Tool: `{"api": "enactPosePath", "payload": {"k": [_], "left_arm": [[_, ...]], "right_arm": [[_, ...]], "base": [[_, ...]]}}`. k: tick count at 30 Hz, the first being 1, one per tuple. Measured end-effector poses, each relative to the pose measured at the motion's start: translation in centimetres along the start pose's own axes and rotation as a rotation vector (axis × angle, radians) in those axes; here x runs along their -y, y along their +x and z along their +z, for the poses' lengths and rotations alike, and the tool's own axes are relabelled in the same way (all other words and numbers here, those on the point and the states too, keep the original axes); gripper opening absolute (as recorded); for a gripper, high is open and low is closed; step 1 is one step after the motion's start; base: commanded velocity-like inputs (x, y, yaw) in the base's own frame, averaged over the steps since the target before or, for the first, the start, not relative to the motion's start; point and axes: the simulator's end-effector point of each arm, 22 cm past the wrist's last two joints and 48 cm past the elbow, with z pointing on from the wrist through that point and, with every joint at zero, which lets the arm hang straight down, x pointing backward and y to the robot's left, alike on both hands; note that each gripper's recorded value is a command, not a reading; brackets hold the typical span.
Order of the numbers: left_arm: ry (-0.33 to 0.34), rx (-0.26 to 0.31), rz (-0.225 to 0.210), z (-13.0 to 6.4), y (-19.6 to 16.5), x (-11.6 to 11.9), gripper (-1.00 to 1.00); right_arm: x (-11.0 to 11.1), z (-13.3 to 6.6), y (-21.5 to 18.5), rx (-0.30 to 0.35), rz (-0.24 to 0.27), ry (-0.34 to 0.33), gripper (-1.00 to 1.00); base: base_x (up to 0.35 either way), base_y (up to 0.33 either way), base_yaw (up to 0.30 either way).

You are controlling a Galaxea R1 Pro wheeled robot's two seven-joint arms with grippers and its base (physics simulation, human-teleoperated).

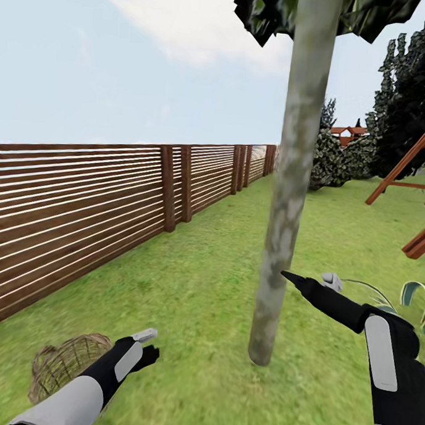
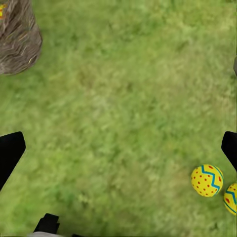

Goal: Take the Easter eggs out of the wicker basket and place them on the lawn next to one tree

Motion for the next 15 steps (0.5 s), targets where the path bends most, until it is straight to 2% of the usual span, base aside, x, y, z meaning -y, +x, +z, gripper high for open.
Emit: {"api": "enactPosePath", "payload": {"k": [10,15], "left_arm": [[0.001,0.000,-0.002,-0.8,0.0,0.0,1.00],[0.002,0.000,-0.001,-1.2,0.0,0.0,1.00]], "right_arm": [[-0.6,-0.4,-0.3,-0.001,-0.001,0.000,1.00],[-0.9,-0.6,-0.4,-0.001,-0.001,0.000,1.00]], "base": [[-0.008,0.278,0.291],[-0.012,0.088,0.291]]}}
